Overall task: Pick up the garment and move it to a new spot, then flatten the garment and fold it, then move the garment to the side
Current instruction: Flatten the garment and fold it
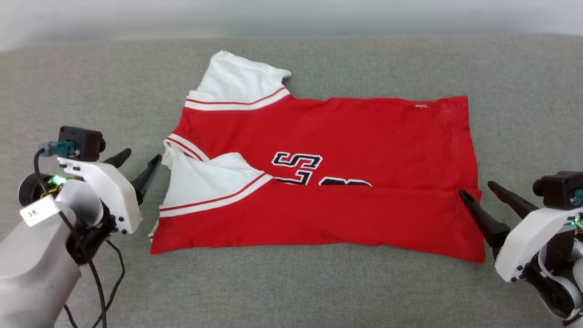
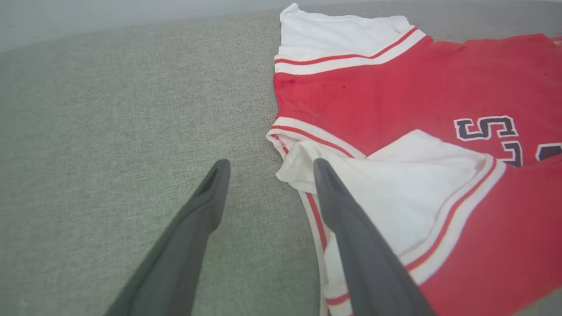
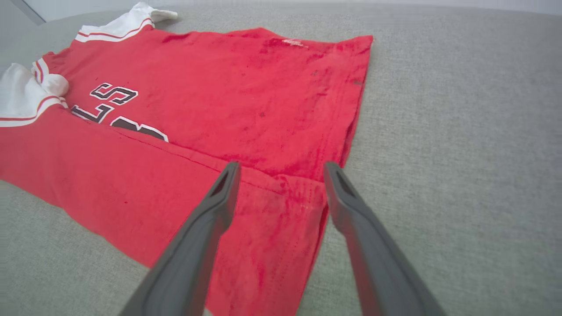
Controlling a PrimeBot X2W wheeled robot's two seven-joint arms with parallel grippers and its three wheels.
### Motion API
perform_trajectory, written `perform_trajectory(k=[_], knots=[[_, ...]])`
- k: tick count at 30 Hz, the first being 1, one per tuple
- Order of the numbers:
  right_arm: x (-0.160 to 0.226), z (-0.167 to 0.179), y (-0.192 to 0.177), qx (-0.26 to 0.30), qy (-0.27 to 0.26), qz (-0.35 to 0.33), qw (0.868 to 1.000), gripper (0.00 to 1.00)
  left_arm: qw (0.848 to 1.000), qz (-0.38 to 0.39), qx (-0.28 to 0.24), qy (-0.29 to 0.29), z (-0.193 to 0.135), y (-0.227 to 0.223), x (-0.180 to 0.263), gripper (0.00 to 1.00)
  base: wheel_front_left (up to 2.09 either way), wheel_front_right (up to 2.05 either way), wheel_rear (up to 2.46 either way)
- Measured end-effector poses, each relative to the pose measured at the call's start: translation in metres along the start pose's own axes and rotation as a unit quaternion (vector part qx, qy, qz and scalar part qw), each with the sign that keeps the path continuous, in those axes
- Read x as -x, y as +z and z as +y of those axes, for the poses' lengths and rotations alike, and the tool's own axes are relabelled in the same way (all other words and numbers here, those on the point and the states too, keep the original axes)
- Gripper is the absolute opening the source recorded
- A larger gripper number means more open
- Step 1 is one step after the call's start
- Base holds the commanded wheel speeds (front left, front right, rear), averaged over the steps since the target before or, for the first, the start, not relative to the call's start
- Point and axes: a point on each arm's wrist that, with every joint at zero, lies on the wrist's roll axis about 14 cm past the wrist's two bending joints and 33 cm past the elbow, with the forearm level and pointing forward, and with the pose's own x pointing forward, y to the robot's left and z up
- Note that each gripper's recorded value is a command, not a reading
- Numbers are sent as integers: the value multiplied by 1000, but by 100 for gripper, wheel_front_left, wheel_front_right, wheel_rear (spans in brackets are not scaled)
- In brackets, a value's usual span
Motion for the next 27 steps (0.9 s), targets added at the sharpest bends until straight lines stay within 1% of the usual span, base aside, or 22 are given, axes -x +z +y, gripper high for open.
perform_trajectory(k=[5, 8, 11, 21, 27], knots=[[8, 8, 12, 5, 6, -18, 1000, 100, 998, 59, -1, -6, 1, 7, 24, 100, 0, 0, 0], [11, 14, 16, 7, 10, -23, 1000, 100, 993, 113, -2, -15, -3, 0, 38, 100, 0, 0, 0], [12, 20, 19, 8, 16, -27, 999, 100, 989, 145, -7, -22, -4, 1, 48, 100, 0, 0, 0], [14, 17, 12, 1, 10, -16, 1000, 100, 964, 261, -11, -55, -23, -41, 49, 100, 0, 0, 0], [12, 13, 5, -7, 2, -8, 1000, 100, 944, 323, -9, -59, -25, -81, 47, 100, 0, 0, 0]])
